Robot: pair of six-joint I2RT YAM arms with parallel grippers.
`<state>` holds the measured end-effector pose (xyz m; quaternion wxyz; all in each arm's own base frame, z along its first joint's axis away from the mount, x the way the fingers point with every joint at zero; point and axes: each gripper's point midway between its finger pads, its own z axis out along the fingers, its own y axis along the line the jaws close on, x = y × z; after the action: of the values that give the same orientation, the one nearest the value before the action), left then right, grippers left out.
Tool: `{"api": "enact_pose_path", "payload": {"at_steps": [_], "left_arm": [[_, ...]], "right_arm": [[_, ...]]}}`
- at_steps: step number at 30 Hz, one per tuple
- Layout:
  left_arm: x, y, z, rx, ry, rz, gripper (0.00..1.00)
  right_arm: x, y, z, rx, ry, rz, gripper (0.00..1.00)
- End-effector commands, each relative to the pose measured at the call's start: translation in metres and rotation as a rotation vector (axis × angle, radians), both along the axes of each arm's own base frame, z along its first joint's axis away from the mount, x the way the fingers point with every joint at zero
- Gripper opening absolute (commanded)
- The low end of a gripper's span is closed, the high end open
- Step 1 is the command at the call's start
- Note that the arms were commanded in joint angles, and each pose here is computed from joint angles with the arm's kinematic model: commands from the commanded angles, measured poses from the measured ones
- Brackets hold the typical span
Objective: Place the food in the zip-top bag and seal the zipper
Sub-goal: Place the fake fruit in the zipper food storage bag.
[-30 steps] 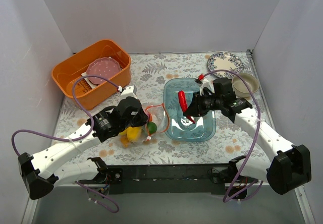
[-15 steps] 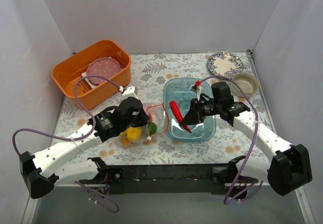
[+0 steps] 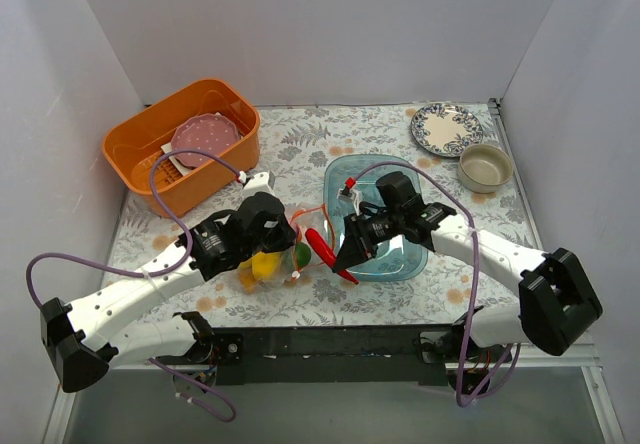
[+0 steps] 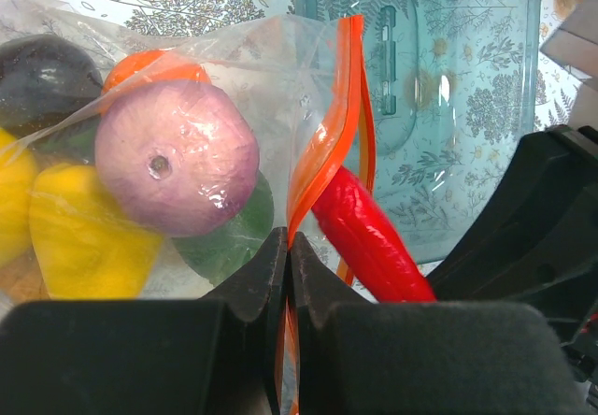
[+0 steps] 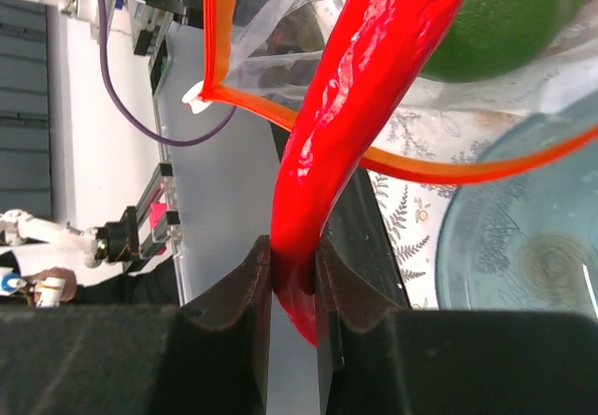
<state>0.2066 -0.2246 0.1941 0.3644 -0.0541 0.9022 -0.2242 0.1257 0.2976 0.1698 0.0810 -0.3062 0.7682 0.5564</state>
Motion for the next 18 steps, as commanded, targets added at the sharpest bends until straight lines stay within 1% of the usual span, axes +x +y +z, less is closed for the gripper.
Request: {"api": "enact_pose_path", "payload": {"at_steps": [1, 4, 9, 15, 18], "left_arm": [[0.002, -0.002, 0.012, -0.025, -0.018, 0.001, 0.0], [0.001, -0.002, 0.011, -0.027, -0.015, 0.0, 0.0], [-0.002, 0.003, 0.011, -0.028, -0.018, 0.005, 0.0], [-0.001, 0.002, 0.014, -0.031, -0.023, -0.001, 0.0], [-0.001, 0.0, 0.019, -0.042, -0.03, -0.005, 0.0]], "right_arm": [[0.01, 0.02, 0.015, 0.039, -0.029, 0.01, 0.19], [0.02, 0.028, 0.015, 0.014, 0.007, -0.013, 0.18], [0.039, 0.044, 0.031, 0.03, 0.008, -0.021, 0.19], [0.058, 0.053, 0.01, -0.086, 0.069, -0.051, 0.17], [0.065, 0.058, 0.006, -0.105, 0.08, -0.068, 0.17]]}}
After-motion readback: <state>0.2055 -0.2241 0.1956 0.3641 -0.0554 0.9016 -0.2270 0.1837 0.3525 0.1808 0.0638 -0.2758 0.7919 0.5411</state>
